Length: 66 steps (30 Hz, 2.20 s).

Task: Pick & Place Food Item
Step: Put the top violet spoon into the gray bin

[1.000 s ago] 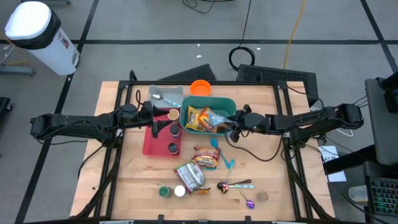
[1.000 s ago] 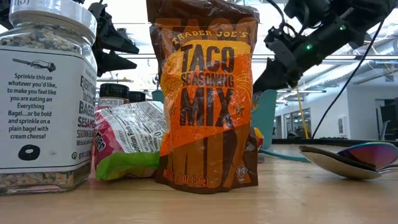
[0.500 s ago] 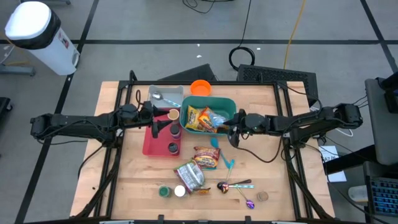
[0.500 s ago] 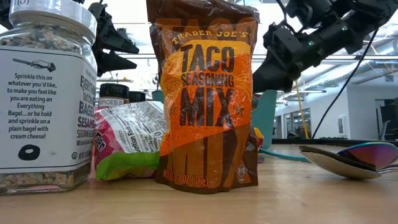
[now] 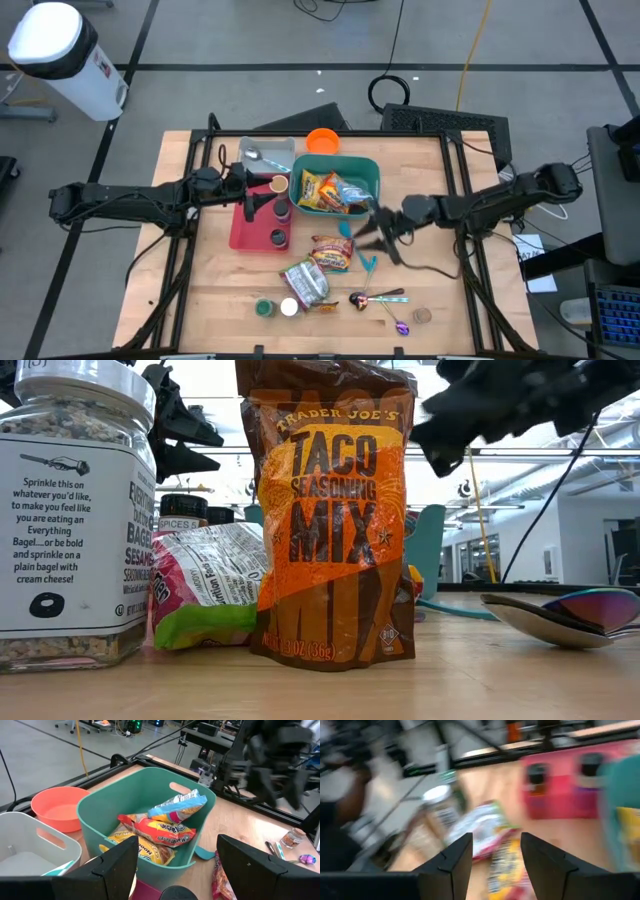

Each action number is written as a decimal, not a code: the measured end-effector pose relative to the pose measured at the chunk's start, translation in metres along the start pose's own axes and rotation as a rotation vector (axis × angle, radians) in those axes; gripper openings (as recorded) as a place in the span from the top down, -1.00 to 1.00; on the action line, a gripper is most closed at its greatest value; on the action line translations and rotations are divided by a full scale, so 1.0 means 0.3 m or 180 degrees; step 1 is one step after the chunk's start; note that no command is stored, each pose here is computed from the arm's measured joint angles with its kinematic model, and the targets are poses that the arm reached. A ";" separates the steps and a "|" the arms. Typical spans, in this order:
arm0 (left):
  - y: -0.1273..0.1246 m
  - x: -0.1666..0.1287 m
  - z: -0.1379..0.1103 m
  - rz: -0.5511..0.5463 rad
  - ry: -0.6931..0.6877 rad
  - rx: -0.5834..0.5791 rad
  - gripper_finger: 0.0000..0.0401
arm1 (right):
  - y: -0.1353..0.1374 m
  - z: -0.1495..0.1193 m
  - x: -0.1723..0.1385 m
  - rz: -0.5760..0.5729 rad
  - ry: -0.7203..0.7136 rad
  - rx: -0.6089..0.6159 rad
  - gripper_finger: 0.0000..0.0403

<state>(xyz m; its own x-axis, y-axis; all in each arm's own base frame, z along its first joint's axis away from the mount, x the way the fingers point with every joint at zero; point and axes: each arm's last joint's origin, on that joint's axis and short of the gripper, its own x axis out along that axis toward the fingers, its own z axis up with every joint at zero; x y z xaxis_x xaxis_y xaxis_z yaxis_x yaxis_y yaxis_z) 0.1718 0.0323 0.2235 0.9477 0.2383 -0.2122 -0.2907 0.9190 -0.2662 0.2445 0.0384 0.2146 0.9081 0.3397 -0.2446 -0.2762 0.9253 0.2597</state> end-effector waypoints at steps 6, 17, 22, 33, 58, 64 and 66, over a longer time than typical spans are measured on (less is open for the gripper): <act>0.000 0.000 0.000 -0.0001 0.0001 -0.0021 -0.37 | 0.120 -0.029 0.015 0.0507 0.0120 -0.0345 0.22; 0.000 0.000 0.000 0.0015 -0.0005 -0.0019 -0.37 | 0.365 -0.108 0.012 -0.0005 0.0071 -0.1093 0.02; 0.000 0.000 0.001 0.0022 -0.0011 -0.0030 -0.38 | 0.373 -0.177 0.035 -0.0502 0.0587 -0.1111 -0.16; 0.002 0.000 -0.005 0.0038 0.0041 -0.0080 -0.37 | 0.218 -0.309 0.143 -0.0547 0.1479 -0.0833 -0.06; 0.003 0.000 -0.009 0.0050 0.0080 -0.0096 -0.37 | 0.183 -0.390 0.179 -0.0335 0.1872 -0.0904 0.79; 0.003 0.000 -0.009 0.0049 0.0080 -0.0095 -0.37 | 0.182 -0.390 0.179 -0.0341 0.1864 -0.0928 0.95; 0.003 0.000 -0.009 0.0049 0.0080 -0.0094 -0.38 | 0.184 -0.389 0.180 -0.0329 0.1836 -0.0928 0.94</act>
<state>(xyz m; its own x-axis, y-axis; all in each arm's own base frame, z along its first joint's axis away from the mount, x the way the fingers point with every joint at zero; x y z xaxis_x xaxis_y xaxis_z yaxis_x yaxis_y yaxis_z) 0.1711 0.0323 0.2208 0.9396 0.2441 -0.2401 -0.3094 0.9056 -0.2901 0.2416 0.1276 0.1068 0.6426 0.2072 -0.7377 -0.3441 0.9382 -0.0362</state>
